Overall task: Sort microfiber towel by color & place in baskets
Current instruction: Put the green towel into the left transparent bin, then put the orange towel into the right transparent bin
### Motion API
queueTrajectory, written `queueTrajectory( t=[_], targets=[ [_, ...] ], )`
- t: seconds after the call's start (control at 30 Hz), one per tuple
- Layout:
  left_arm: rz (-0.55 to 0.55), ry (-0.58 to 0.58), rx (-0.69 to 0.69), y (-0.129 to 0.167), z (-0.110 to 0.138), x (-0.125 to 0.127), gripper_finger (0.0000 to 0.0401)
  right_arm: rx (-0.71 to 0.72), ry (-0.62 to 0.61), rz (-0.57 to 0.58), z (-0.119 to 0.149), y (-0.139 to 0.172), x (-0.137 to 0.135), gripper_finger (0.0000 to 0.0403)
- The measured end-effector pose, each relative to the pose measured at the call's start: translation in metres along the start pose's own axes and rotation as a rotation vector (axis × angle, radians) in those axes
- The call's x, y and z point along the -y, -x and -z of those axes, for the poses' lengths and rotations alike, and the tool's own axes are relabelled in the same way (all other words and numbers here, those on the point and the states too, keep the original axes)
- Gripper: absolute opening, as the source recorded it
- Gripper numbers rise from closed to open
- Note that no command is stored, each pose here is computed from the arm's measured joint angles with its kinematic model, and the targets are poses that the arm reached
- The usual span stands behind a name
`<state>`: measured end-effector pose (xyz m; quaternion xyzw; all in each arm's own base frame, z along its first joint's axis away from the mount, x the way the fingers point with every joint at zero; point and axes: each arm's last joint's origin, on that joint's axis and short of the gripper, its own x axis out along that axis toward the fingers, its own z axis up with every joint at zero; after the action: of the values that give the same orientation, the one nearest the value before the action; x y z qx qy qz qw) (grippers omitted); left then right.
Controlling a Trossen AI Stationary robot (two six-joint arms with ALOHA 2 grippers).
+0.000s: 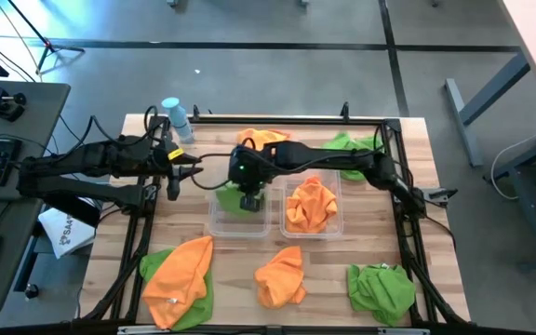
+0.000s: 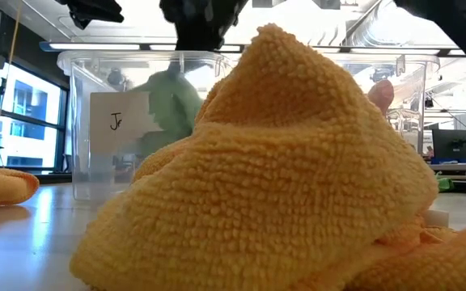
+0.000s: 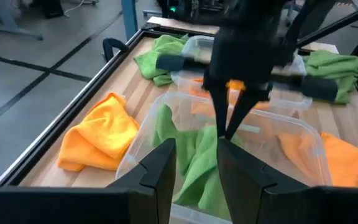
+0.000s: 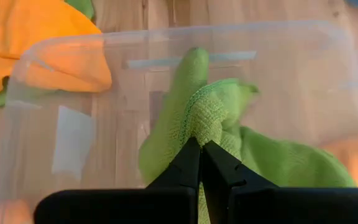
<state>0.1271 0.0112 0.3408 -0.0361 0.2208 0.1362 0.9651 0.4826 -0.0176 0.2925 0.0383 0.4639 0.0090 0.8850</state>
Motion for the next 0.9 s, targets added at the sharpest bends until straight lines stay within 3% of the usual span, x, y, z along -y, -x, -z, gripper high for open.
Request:
queueTrajectory(
  t=[0.27,0.5,0.67,0.9],
  targets=[
    [0.051,-0.029,-0.029,0.0,0.003,0.001,0.0106,-0.007,-0.077,-0.01,0.001,-0.021,-0.001,0.0007],
    [0.07,-0.003,-0.061,0.0,0.005,0.002,0.0106,-0.036,-0.134,-0.007,0.004,-0.018,-0.001,0.0081],
    [0.078,0.069,-0.073,0.0,0.006,0.002,0.0106,-0.117,-0.214,0.005,0.007,-0.005,-0.001,0.0122],
    [0.161,0.129,-0.097,-0.004,0.006,0.016,0.0097,-0.155,-0.209,0.025,0.009,0.034,-0.01,0.0111]
  ],
)
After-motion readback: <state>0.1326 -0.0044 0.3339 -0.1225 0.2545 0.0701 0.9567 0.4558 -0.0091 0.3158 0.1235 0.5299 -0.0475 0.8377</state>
